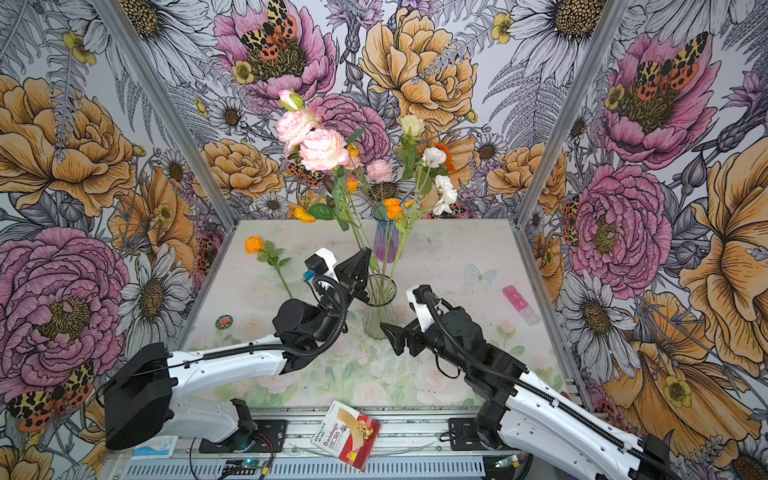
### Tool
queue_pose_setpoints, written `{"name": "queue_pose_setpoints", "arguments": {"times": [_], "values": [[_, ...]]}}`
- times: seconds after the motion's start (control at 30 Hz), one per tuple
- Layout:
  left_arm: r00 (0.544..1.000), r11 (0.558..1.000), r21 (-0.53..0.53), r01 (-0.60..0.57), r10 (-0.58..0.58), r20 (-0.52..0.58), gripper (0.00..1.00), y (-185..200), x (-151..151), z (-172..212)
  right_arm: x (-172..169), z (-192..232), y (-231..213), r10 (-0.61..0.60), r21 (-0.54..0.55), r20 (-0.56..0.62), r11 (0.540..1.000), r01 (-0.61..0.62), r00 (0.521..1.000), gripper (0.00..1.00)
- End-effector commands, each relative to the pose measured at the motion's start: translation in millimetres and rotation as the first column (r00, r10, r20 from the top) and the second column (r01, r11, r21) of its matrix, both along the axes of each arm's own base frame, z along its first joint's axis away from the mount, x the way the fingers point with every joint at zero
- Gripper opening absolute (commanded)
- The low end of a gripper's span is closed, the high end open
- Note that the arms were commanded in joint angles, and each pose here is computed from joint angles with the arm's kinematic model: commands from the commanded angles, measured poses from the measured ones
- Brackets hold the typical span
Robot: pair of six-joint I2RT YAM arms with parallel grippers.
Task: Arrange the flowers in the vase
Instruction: 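Lower the pink rose stems into the clear vase and open the left gripper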
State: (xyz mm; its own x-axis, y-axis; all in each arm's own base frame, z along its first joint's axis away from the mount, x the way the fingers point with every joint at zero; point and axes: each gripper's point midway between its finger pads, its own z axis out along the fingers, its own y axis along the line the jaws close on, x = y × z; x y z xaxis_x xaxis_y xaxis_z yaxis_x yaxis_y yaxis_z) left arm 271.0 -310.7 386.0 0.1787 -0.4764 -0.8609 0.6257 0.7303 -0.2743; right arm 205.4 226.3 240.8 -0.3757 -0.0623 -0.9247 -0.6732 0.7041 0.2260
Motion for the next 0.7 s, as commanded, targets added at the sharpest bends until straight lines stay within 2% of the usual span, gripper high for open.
{"name": "queue_pose_setpoints", "arguments": {"times": [0.0,0.2,0.33,0.47,0.57,0.67], "values": [[0.997,0.997,-0.012,-0.081,0.081,-0.014,0.0,11,3,-17,2,-1,0,0.005,-0.009,0.008,1.0,-0.005,1.0,1.0],[0.982,0.983,-0.003,-0.186,0.186,0.017,0.0,15,-5,-44,3,-3,2,0.006,-0.015,0.001,1.0,-0.006,1.0,0.99],[0.973,0.972,0.038,-0.232,0.232,-0.01,0.0,8,-2,-58,4,-2,3,0.011,-0.016,-0.002,1.0,-0.011,1.0,0.99],[0.969,0.969,0.048,-0.243,0.244,-0.029,0.06,2,-2,-65,4,-3,3,0.012,-0.02,-0.001,1.0,-0.012,1.0,1.0],[0.964,0.965,0.046,-0.257,0.259,-0.049,0.14,1,-1,-68,4,-3,4,0.011,-0.021,-0.001,1.0,-0.011,1.0,0.99],[0.96,0.961,0.053,-0.27,0.273,-0.064,0.15,1,-1,-74,5,-3,4,0.013,-0.021,-0.001,1.0,-0.013,1.0,1.0]]}}
